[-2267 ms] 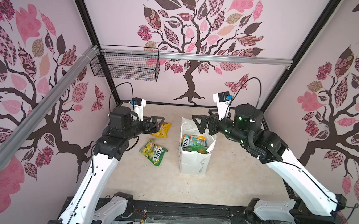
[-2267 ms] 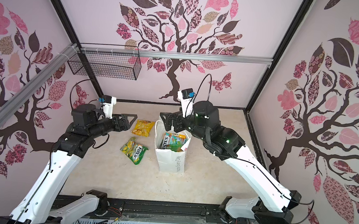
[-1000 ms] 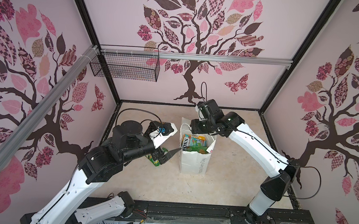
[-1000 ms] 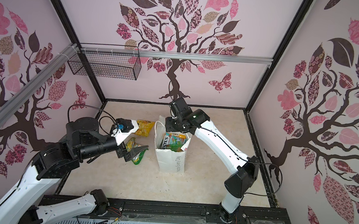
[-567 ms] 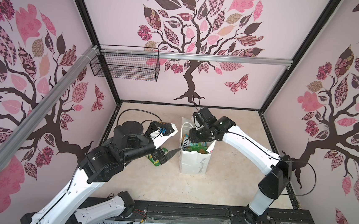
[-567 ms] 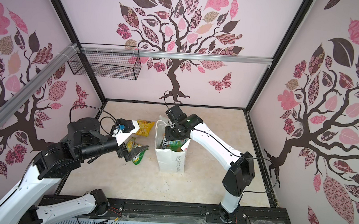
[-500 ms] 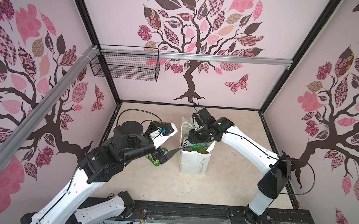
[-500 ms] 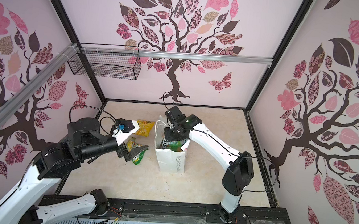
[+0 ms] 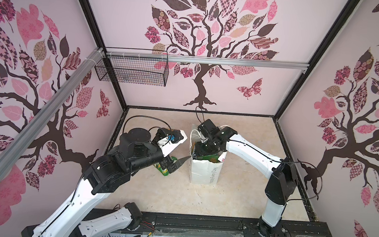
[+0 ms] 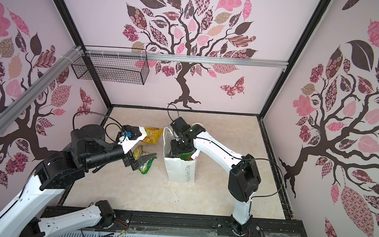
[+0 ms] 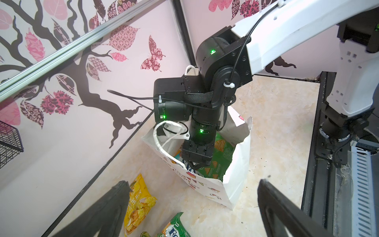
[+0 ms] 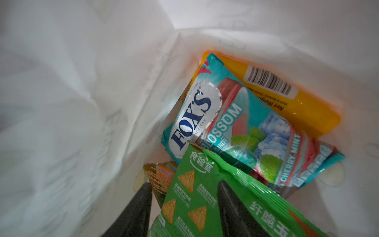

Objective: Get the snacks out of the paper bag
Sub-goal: 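Reach the right gripper down into the bag toward the green chip bag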

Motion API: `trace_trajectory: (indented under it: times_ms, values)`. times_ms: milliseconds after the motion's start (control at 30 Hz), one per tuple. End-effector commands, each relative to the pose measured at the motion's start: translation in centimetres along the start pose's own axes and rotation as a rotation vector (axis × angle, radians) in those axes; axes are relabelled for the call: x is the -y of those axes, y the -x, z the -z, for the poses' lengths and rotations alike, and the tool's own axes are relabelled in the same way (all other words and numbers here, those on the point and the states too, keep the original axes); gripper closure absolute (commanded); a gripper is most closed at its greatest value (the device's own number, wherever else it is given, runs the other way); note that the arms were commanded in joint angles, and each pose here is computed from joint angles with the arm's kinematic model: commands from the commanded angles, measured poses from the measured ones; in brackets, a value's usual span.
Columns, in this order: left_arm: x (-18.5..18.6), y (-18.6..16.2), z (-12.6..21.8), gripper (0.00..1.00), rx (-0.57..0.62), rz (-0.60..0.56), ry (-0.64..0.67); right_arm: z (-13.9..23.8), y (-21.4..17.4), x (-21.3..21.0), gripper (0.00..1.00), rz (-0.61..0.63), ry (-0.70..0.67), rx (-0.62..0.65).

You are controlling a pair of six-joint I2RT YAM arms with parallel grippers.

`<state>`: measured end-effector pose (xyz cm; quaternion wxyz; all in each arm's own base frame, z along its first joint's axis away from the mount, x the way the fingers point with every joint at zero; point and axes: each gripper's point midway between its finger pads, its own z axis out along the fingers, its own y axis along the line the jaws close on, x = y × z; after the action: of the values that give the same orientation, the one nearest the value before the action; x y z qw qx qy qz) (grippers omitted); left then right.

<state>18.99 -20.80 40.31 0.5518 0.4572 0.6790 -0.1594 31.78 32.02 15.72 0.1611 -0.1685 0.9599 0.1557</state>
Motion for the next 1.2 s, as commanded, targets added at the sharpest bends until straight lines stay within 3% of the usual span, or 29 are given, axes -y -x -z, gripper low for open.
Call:
trace_trajectory:
  times_ms: [0, 233, 633, 900, 1167]
  values:
    - [0.3, -0.5, -0.4, 0.02, -0.006, 0.003, -0.006, -2.4, -0.9, 0.4, 0.40, 0.010, -0.023, -0.056]
    - [0.2, -0.6, -0.3, 0.02, -0.010, 0.006, 0.000, -5.2, -2.0, 1.3, 0.26, 0.012, -0.057, -0.112]
    - [0.0, -0.9, -0.7, 0.02, -0.026, 0.018, 0.008, -9.5, -5.5, 3.0, 0.18, 0.005, -0.080, -0.204]
    - [-0.3, -0.9, -0.7, 0.01, -0.028, 0.024, 0.028, -10.4, -6.6, 3.4, 0.38, 0.001, -0.081, -0.235]
    - [-0.5, -1.2, -0.6, 0.01, -0.036, 0.031, 0.042, -9.2, -5.4, 3.1, 0.75, 0.009, -0.086, -0.194]
